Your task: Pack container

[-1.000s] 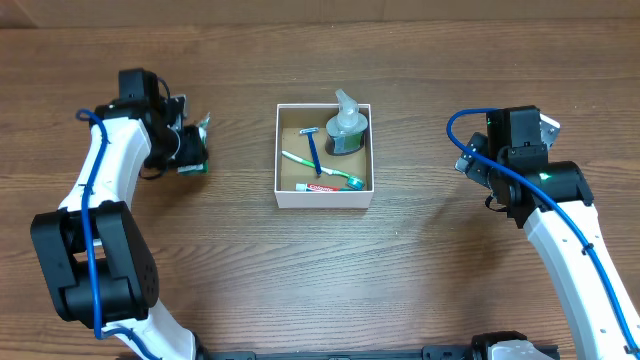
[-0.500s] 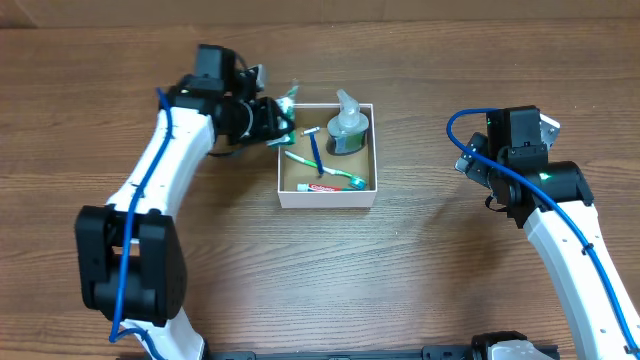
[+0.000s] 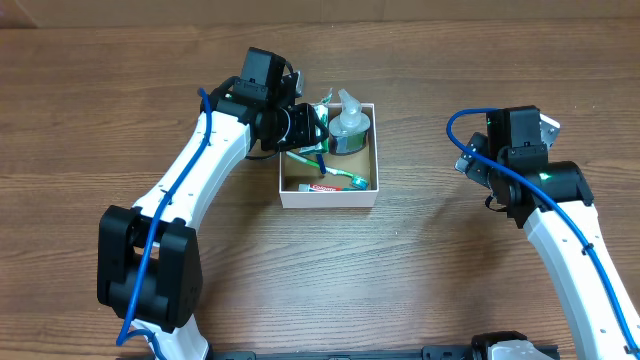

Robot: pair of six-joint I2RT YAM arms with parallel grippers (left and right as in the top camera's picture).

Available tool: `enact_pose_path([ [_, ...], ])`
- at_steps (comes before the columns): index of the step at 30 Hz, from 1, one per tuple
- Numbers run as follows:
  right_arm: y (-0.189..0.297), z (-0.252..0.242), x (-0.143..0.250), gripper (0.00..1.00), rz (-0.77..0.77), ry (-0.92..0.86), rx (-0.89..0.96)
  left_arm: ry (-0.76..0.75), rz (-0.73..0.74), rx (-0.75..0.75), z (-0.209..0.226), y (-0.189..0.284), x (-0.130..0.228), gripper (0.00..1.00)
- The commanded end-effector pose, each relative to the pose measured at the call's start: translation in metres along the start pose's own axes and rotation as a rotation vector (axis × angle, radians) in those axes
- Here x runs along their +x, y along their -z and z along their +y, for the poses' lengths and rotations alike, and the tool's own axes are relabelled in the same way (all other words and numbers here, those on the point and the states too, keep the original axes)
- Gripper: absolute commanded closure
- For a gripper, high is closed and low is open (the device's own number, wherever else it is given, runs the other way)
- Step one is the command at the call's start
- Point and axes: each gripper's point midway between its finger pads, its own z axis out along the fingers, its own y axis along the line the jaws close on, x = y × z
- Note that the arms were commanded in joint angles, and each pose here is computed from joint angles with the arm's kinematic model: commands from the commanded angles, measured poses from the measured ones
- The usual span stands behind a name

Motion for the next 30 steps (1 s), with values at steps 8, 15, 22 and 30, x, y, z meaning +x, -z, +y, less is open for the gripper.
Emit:
enact_pose_path([
  [8, 0.006, 0.001, -0.007, 0.0, -0.026, -0.014, -0.01, -0.047, -0.097, 0.197, -0.046, 0.021, -0.037, 0.27],
  [15, 0.006, 0.001, -0.007, 0.0, -0.026, -0.014, -0.009, -0.015, -0.19, 0.185, -0.029, 0.065, -0.076, 0.13],
  [22, 0.006, 0.001, -0.007, 0.0, -0.025, -0.014, -0.009, 0.181, -0.275, -0.05, 0.082, 0.102, -0.098, 0.0],
  [30, 0.006, 0.001, -0.007, 0.0, -0.026, -0.014, -0.009, 0.295, -0.355, -0.202, 0.149, 0.133, -0.106, 0.0],
])
